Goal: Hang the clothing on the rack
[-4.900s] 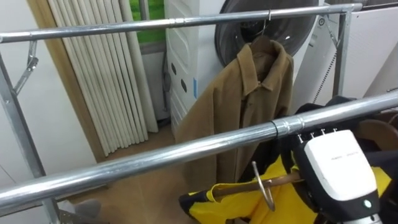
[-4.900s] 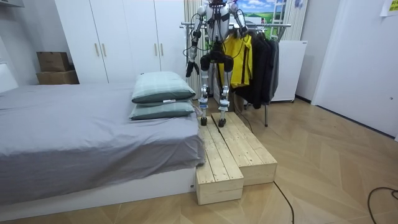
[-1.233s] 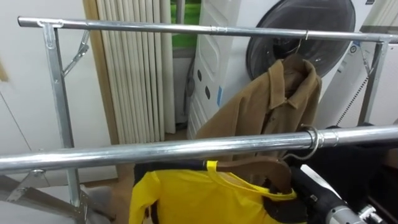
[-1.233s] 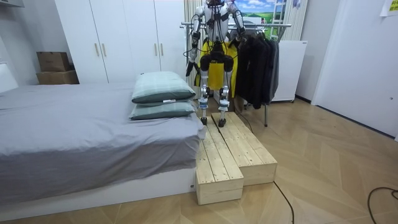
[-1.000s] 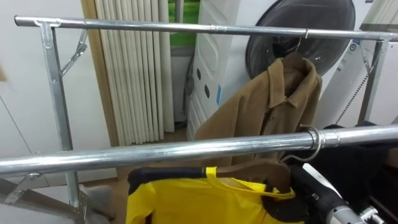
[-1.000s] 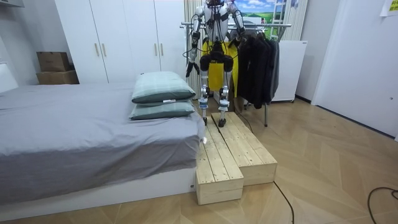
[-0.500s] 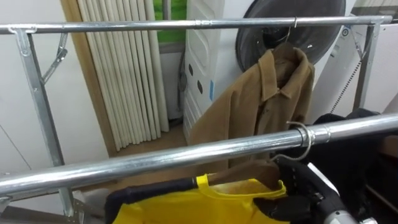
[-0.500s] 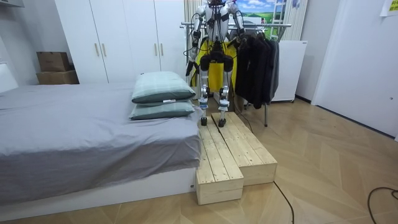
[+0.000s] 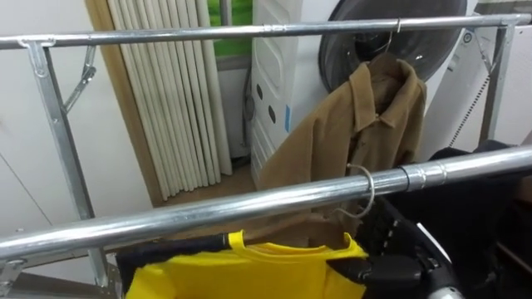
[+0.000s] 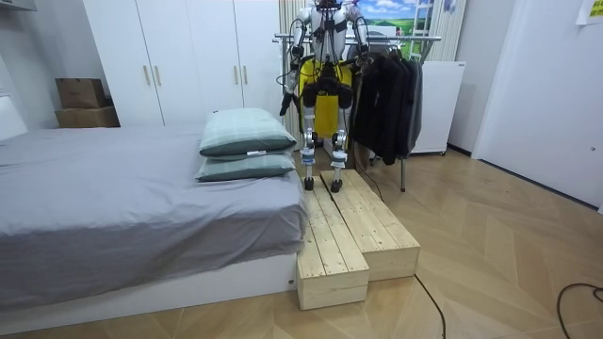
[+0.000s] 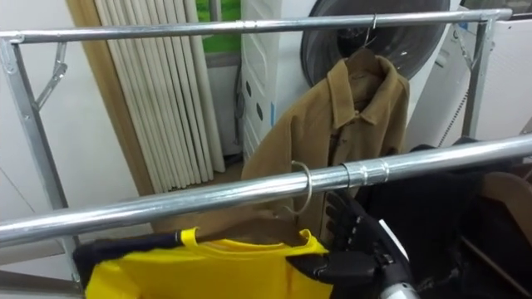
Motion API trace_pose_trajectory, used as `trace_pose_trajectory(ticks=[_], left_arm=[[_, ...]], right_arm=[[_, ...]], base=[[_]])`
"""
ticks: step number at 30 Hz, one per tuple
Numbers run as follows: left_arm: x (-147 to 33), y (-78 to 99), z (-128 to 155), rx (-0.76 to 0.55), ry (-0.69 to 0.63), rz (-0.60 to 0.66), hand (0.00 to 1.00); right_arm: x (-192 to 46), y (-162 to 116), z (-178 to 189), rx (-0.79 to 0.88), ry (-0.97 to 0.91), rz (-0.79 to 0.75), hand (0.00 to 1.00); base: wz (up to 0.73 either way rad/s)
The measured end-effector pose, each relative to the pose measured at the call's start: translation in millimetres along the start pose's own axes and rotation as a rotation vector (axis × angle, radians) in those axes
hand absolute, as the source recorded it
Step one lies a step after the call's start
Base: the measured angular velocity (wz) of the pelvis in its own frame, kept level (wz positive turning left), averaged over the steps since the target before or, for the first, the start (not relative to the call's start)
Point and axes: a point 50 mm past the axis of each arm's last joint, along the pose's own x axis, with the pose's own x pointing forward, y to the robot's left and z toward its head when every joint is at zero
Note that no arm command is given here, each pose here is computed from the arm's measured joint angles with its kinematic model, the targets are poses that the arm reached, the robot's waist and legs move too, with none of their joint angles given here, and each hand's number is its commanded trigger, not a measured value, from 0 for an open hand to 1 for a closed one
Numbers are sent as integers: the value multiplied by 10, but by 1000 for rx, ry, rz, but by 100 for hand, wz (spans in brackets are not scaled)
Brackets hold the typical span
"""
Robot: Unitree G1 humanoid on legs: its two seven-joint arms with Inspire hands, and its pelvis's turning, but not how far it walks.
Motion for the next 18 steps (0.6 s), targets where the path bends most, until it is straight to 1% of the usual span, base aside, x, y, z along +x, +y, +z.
trace_pose_trajectory(ticks=[11,18], left_arm=[[-1,-14,6,0,-4,-11,0],[-1,-18,15,-2,-10,-13,0]], right_arm=[[-40,-58,-124,50,37,-21,0],[-42,-60,-131,57,38,-21,0]], base=[[0],[0]])
